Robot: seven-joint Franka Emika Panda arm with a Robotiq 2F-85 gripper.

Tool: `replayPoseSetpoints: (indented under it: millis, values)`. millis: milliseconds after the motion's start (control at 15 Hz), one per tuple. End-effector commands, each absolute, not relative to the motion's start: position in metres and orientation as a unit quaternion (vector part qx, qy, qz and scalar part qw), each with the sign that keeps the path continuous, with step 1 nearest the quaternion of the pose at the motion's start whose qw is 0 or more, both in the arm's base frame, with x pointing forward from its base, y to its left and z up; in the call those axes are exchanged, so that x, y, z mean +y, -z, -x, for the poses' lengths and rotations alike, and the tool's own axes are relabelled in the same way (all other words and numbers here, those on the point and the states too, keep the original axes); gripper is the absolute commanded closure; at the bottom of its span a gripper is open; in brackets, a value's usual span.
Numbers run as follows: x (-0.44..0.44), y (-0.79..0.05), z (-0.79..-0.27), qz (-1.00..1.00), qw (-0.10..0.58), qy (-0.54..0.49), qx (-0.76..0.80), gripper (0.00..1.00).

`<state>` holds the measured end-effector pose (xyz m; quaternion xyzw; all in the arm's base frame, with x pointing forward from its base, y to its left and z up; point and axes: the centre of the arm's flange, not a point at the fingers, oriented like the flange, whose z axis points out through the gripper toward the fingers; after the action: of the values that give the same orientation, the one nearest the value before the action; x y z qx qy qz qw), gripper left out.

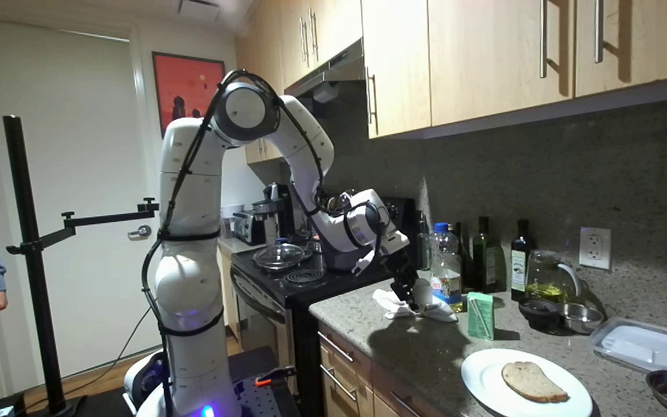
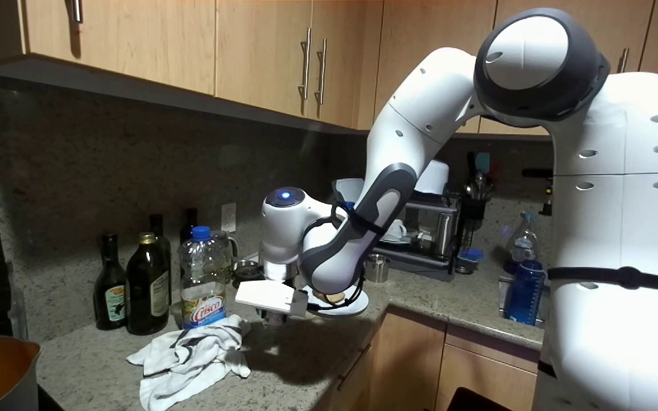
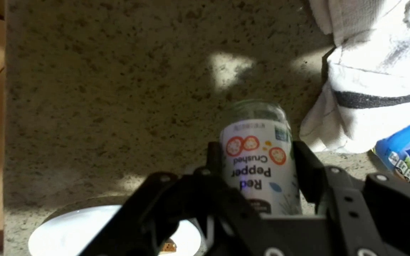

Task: Pour contents from the bottle onto the bread

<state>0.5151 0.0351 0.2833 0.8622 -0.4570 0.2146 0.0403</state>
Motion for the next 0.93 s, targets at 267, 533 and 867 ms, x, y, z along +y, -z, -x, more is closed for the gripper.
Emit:
replayPoseSetpoints:
  millis: [267,533,867]
  values:
    - [0.039,-0.285,-0.518,-0.866,0.035,-0.209,-0.453,0.73]
    - [0.020,-0.298,-0.520,-0.869,-0.006,-0.169,-0.465,0.73]
    - [-0.017,-0.312,-0.518,-0.872,-0.028,-0.119,-0.474,0.73]
